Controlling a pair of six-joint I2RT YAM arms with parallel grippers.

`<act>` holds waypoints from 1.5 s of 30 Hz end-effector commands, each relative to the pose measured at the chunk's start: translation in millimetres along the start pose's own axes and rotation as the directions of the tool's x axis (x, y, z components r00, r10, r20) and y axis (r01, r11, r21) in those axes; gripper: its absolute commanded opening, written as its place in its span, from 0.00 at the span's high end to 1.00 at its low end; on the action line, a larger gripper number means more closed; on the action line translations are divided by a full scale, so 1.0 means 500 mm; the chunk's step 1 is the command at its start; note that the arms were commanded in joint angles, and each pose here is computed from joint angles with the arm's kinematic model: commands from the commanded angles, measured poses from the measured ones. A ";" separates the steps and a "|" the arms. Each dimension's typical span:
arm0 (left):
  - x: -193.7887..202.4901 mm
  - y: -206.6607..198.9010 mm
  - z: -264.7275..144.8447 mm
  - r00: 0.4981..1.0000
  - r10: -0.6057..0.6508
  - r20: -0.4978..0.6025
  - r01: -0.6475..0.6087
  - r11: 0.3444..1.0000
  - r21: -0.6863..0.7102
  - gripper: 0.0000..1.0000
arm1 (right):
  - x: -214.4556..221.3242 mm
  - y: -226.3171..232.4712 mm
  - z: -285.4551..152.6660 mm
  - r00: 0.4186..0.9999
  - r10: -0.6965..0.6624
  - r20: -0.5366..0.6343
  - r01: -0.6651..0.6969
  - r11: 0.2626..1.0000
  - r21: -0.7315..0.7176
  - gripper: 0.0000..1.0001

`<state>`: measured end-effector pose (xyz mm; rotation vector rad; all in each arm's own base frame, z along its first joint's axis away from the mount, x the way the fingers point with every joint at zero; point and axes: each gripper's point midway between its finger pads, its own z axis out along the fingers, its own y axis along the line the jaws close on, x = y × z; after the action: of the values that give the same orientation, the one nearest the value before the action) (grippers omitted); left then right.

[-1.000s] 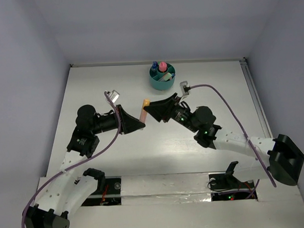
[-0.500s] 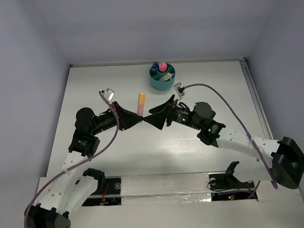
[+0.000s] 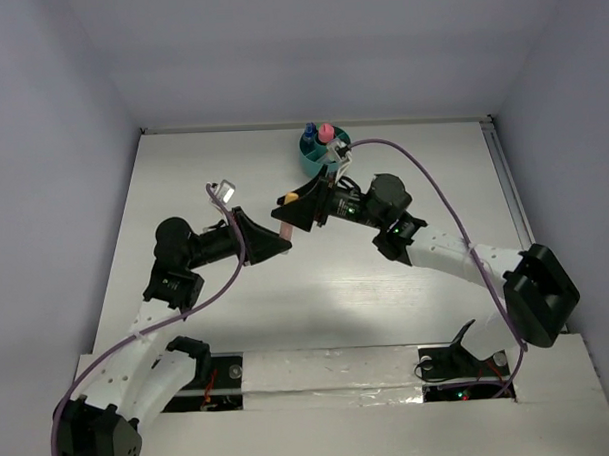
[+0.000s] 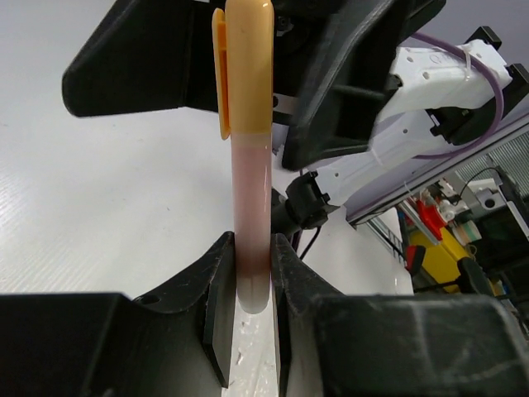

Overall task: Sort the stationery into containers
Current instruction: Place the pen in the storage box.

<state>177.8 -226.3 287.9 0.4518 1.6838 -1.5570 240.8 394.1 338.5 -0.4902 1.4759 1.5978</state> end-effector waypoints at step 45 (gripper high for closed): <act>-0.092 0.107 -0.132 0.923 0.373 0.093 -0.244 0.755 -0.609 0.01 | -0.339 -0.642 -0.012 0.730 -0.682 -0.056 0.448 0.414 0.792 1.00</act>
<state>223.2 -143.9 275.0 0.2063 1.7506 -0.7598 577.5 306.1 246.6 -0.1903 1.4882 0.4253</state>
